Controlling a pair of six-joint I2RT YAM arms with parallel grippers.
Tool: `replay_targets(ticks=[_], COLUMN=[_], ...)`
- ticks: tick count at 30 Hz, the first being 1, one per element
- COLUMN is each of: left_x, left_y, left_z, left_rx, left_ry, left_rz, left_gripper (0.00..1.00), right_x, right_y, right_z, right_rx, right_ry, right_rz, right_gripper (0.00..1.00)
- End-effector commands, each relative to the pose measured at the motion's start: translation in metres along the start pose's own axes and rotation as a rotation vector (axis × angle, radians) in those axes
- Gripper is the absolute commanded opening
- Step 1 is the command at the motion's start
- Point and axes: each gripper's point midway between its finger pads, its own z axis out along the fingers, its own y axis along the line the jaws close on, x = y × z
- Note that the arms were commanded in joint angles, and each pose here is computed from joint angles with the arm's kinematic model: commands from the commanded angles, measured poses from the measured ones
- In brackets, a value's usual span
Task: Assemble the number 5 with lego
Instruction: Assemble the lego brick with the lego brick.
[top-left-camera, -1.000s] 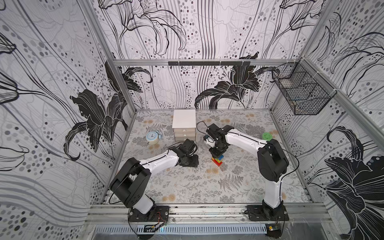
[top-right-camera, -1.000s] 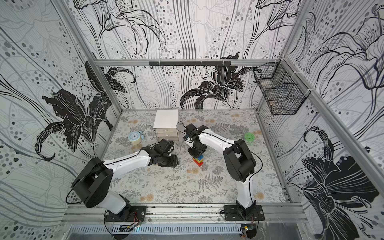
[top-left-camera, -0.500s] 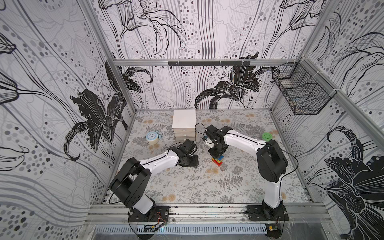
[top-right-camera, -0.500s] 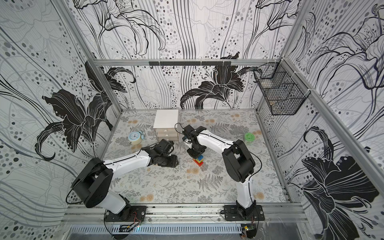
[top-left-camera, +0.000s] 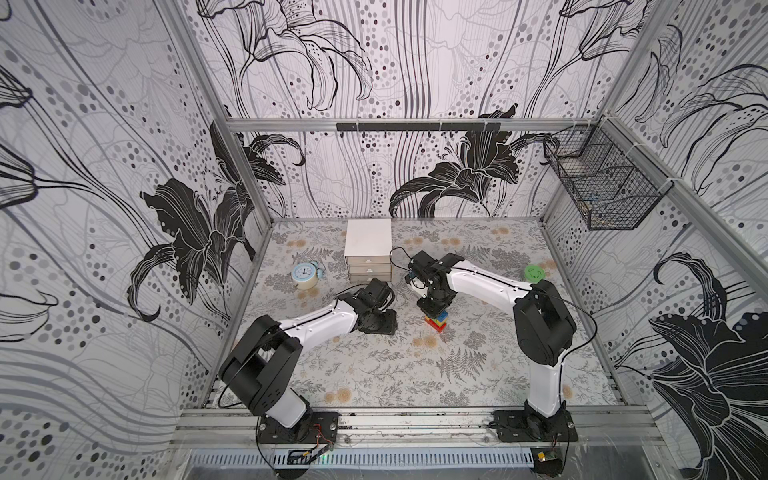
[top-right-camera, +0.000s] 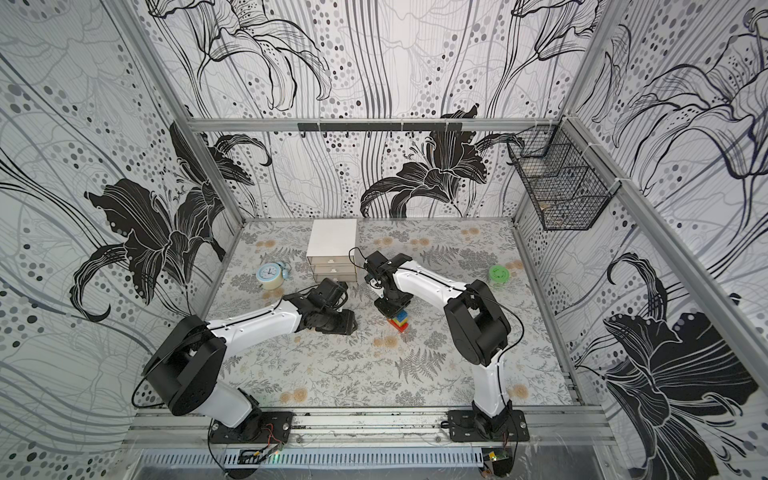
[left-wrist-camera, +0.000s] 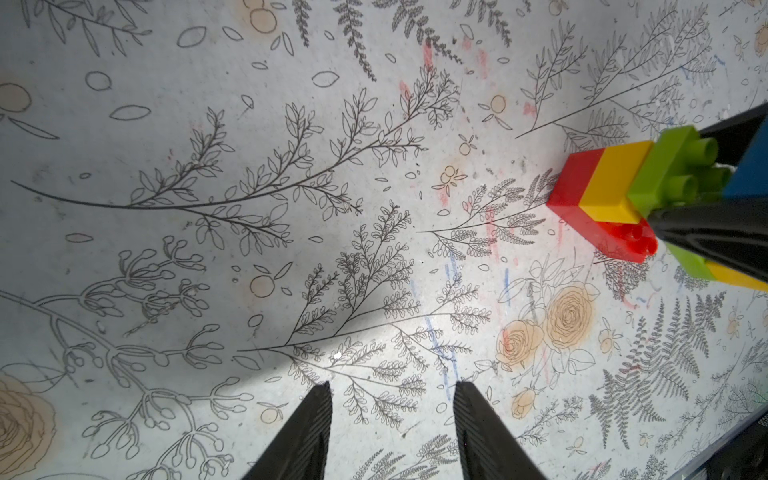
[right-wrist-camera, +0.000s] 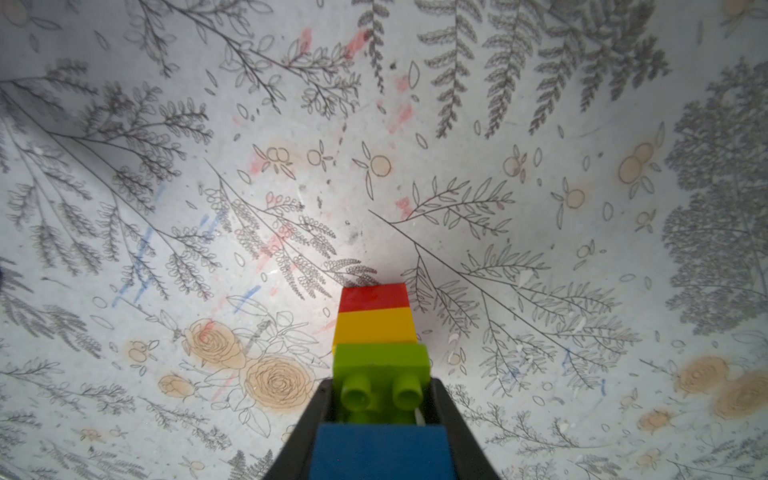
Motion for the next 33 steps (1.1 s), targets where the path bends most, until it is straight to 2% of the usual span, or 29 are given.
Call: replay_targets(ticks=[1, 22, 33], left_x=[-0.007, -0.007, -0.007], left_y=[0.001, 0.001, 0.001], left_z=[0.001, 0.002, 0.002], left_rx=[-0.006, -0.009, -0.009], left_ry=[-0.021, -0.019, -0.020], left_rz=[0.013, 0.022, 0.025], left_gripper=[0.52, 0.51, 0.51], right_x=[0.037, 0.053, 0.056], right_y=[-0.004, 0.000, -0.001], right_z=[0.017, 0.024, 0.029], right_rx=[0.030, 0.022, 0.024], right_ry=[0.153, 0.200, 0.234], right_rz=[-0.021, -0.127, -0.114], right_gripper=[0.26, 0.25, 0.24])
